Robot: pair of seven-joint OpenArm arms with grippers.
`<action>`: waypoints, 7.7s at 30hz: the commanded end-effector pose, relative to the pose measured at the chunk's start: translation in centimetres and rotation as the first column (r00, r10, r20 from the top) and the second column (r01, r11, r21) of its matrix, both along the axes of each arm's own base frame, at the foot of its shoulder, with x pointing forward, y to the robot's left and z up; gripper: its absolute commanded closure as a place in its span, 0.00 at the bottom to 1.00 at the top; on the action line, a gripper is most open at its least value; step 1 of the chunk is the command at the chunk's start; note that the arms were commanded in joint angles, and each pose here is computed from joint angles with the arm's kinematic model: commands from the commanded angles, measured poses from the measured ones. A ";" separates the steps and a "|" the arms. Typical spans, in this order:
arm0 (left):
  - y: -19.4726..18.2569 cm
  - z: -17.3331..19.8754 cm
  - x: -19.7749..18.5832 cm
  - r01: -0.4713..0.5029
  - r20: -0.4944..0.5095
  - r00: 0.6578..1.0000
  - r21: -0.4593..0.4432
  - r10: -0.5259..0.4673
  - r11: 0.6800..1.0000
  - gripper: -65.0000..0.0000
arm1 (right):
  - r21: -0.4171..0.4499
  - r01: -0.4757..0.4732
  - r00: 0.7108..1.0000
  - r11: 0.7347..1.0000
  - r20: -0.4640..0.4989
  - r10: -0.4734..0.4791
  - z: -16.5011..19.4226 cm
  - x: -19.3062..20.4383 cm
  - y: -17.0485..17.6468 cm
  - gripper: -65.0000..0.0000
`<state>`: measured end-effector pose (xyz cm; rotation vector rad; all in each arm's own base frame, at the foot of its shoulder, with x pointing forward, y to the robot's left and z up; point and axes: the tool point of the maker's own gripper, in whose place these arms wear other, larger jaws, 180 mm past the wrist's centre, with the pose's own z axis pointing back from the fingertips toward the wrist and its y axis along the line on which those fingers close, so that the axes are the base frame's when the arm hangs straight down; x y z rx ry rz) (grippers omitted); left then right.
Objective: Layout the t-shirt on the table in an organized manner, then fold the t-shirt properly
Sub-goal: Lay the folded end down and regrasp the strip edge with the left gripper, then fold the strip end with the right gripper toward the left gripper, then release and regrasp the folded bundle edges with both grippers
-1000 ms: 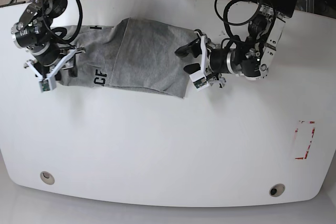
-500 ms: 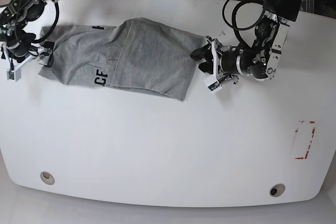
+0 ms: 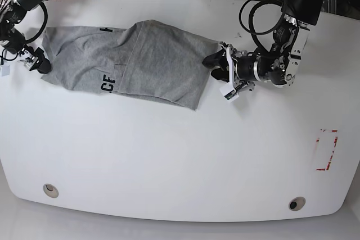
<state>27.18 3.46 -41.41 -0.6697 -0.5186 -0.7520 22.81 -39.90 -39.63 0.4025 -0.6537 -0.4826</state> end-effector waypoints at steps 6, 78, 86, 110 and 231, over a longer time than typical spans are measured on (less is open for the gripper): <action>0.3 0.8 0.9 -0.005 0.028 1.000 -0.002 0.005 1.000 0.61 | 0.087 -0.038 0.998 0.995 0.048 0.034 -0.8 0.7 3.0 0.00; -13.3 2.0 -2.2 0.000 -0.095 0.995 -0.166 -0.016 0.986 0.61 | -0.329 -0.519 0.779 0.789 0.197 0.595 9.5 3.9 21.2 0.88; -13.9 2.3 -2.3 0.002 -0.096 0.995 -0.179 -0.019 0.984 0.61 | -0.303 -0.536 0.755 0.787 0.244 0.609 9.9 4.9 23.6 0.88; -13.8 2.3 -2.2 -0.005 -0.096 0.995 -0.182 -0.013 0.983 0.61 | -0.247 -0.654 0.656 0.715 0.284 0.699 9.6 4.9 29.8 0.63; -4.8 9.2 6.3 -0.188 0.150 0.964 -0.210 0.221 0.960 0.61 | -0.248 -0.609 0.683 0.754 0.320 0.657 10.6 4.3 25.3 0.16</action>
